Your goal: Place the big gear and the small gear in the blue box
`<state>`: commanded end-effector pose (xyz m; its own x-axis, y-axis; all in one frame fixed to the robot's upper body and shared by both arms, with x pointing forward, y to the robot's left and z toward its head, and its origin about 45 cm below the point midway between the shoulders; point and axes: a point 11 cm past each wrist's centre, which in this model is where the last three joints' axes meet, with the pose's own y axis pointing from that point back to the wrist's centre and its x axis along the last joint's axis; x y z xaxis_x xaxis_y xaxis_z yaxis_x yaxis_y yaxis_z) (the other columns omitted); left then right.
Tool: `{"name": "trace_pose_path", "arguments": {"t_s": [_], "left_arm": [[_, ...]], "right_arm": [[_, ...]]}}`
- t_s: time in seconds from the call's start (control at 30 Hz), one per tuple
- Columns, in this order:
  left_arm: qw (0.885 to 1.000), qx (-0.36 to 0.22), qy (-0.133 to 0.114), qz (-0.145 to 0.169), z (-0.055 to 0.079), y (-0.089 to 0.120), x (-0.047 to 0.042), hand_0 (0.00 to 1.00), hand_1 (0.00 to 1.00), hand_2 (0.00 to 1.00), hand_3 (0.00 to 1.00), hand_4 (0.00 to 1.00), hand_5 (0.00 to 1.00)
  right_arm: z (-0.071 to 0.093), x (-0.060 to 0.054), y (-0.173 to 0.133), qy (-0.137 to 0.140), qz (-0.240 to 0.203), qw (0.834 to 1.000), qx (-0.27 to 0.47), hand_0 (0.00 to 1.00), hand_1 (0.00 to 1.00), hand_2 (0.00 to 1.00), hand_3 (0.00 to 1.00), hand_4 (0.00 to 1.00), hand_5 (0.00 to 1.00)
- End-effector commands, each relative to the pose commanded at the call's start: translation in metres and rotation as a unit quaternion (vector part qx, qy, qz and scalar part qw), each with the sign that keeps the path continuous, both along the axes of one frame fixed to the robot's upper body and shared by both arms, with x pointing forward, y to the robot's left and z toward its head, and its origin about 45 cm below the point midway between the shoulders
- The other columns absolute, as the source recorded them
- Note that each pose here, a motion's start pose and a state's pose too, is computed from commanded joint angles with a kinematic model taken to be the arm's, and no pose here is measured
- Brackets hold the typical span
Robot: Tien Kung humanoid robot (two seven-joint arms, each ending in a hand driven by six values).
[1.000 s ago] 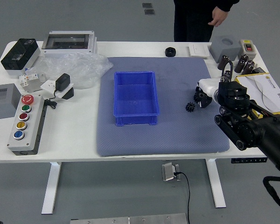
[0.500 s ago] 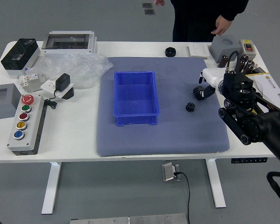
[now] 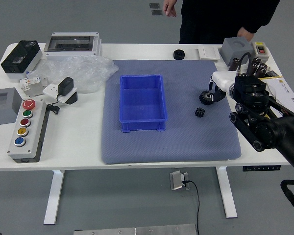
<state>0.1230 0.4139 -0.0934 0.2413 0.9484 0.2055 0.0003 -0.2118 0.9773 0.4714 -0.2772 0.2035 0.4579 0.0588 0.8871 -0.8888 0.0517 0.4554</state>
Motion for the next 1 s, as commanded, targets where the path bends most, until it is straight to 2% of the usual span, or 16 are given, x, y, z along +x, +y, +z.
{"name": "trace_pose_path", "arguments": {"t_s": [0.1, 0.13, 0.3, 0.33, 0.5, 0.53, 0.8, 1.0], "left_arm": [[1.000, 0.000, 0.000, 0.000, 0.000, 0.000, -0.0004, 0.824, 0.787, 0.780, 0.762, 0.664, 0.378], [1.000, 0.000, 0.000, 0.001, 0.000, 0.001, -0.0005, 0.824, 0.786, 0.779, 0.761, 0.663, 0.378], [1.000, 0.001, -0.001, 0.002, 0.001, 0.002, 0.0000, 0.824, 0.786, 0.779, 0.761, 0.663, 0.378], [1.000, 0.001, -0.002, 0.002, 0.001, 0.002, 0.0003, 0.824, 0.786, 0.780, 0.761, 0.663, 0.378], [1.000, 0.002, -0.001, 0.001, 0.001, 0.002, -0.0001, 0.824, 0.786, 0.780, 0.761, 0.663, 0.378], [1.000, 0.002, 0.000, 0.001, 0.001, 0.002, -0.0004, 0.824, 0.786, 0.779, 0.760, 0.663, 0.377], [1.000, 0.001, 0.001, -0.003, 0.000, 0.000, -0.0004, 0.824, 0.786, 0.780, 0.760, 0.663, 0.378], [1.000, 0.000, 0.003, -0.006, 0.000, -0.001, -0.0004, 0.824, 0.787, 0.780, 0.759, 0.662, 0.377]], "right_arm": [[0.007, -0.001, 0.004, 0.002, 0.003, 1.000, -0.003, 0.638, 0.584, 0.668, 0.671, 0.590, 0.198], [0.009, -0.001, 0.006, 0.002, 0.005, 1.000, -0.004, 0.703, 0.671, 0.757, 0.816, 0.702, 0.281], [0.014, -0.002, 0.012, 0.007, 0.012, 1.000, -0.005, 0.703, 0.671, 0.757, 0.816, 0.702, 0.281], [0.014, -0.002, 0.012, 0.010, 0.012, 1.000, -0.005, 0.832, 0.772, 0.850, 0.901, 0.764, 0.318], [0.008, -0.002, 0.011, 0.019, 0.009, 1.000, -0.008, 0.832, 0.772, 0.850, 0.901, 0.764, 0.318], [0.006, -0.002, 0.011, 0.022, 0.008, 1.000, -0.008, 0.839, 0.794, 0.882, 0.913, 0.772, 0.311], [-0.011, -0.001, 0.008, 0.035, -0.003, 0.999, -0.007, 0.834, 0.797, 0.887, 0.910, 0.780, 0.302], [-0.018, 0.001, 0.006, 0.038, -0.009, 0.999, -0.006, 0.822, 0.781, 0.871, 0.895, 0.777, 0.295]]}}
